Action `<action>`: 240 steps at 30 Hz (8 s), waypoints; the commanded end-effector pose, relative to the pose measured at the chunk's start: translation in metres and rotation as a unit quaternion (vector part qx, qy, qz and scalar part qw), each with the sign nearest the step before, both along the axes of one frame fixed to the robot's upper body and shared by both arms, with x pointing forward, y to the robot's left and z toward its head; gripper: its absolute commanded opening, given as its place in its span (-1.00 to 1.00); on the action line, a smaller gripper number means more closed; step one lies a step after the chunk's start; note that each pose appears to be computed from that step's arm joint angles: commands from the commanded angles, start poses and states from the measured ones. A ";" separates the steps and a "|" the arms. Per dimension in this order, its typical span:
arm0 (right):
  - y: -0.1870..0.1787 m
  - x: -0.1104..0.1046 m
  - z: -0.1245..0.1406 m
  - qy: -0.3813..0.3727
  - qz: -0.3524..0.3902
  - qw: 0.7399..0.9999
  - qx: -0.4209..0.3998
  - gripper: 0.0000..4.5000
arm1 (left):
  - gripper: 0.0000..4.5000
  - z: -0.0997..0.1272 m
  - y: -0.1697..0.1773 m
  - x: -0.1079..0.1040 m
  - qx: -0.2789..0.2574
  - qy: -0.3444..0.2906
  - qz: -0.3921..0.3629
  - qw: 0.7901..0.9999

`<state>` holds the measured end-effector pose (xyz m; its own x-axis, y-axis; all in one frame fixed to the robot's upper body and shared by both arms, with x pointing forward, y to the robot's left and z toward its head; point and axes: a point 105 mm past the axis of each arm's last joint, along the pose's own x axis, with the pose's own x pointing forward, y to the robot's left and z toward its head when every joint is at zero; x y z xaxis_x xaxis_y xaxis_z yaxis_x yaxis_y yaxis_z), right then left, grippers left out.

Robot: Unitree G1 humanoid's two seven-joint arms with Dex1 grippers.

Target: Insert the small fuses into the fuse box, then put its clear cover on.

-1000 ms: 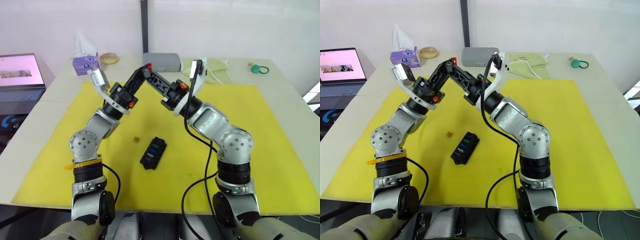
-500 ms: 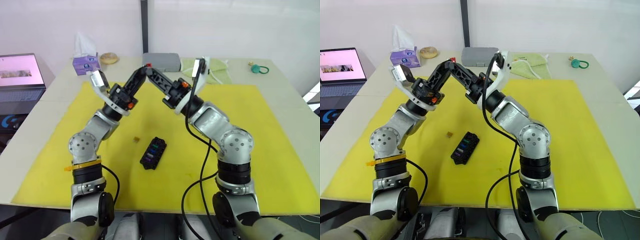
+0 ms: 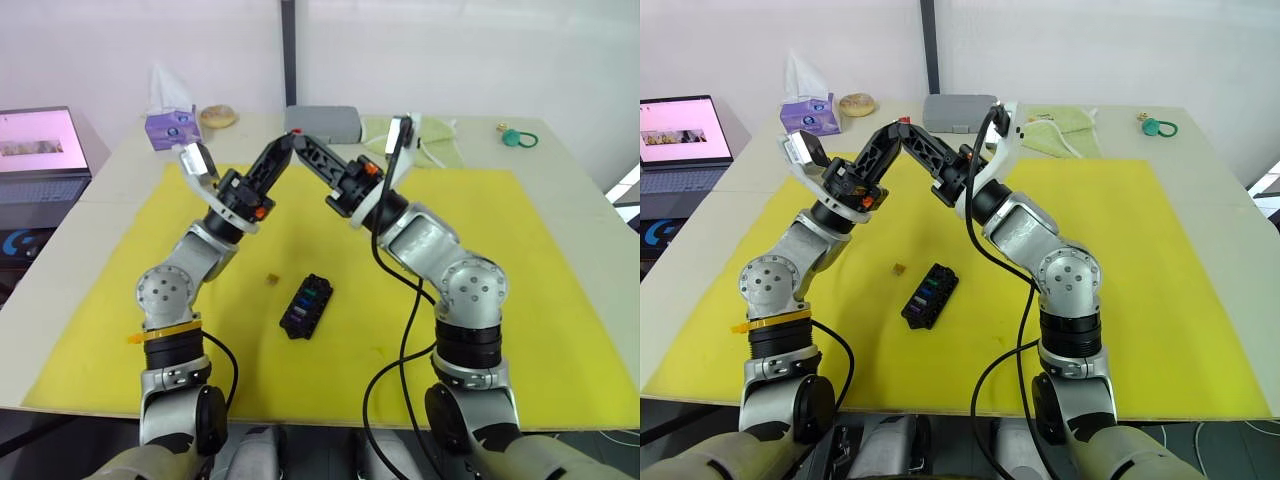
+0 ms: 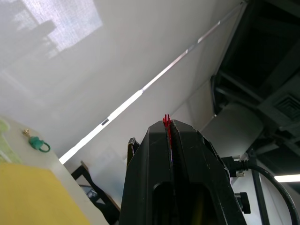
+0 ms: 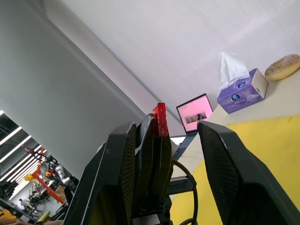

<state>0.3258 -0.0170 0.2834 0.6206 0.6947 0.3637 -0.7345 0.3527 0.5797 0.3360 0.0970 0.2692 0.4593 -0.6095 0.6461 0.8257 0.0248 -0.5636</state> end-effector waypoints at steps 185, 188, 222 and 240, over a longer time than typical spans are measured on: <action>-0.003 -0.038 -0.110 -0.171 0.097 0.828 -0.525 -0.97 | 0.30 -0.085 0.113 -0.061 0.608 -0.095 -0.076 0.785; -0.004 -0.039 -0.111 -0.171 0.098 0.827 -0.526 -0.97 | 0.30 -0.086 0.113 -0.060 0.607 -0.095 -0.076 0.786; 0.000 -0.046 -0.116 -0.178 0.109 0.821 -0.532 -0.97 | 0.30 -0.089 0.112 -0.059 0.604 -0.088 -0.072 0.789; -0.010 -0.042 -0.132 -0.139 0.105 0.824 -0.539 -0.97 | 0.30 -0.088 0.111 -0.057 0.607 -0.091 -0.070 0.787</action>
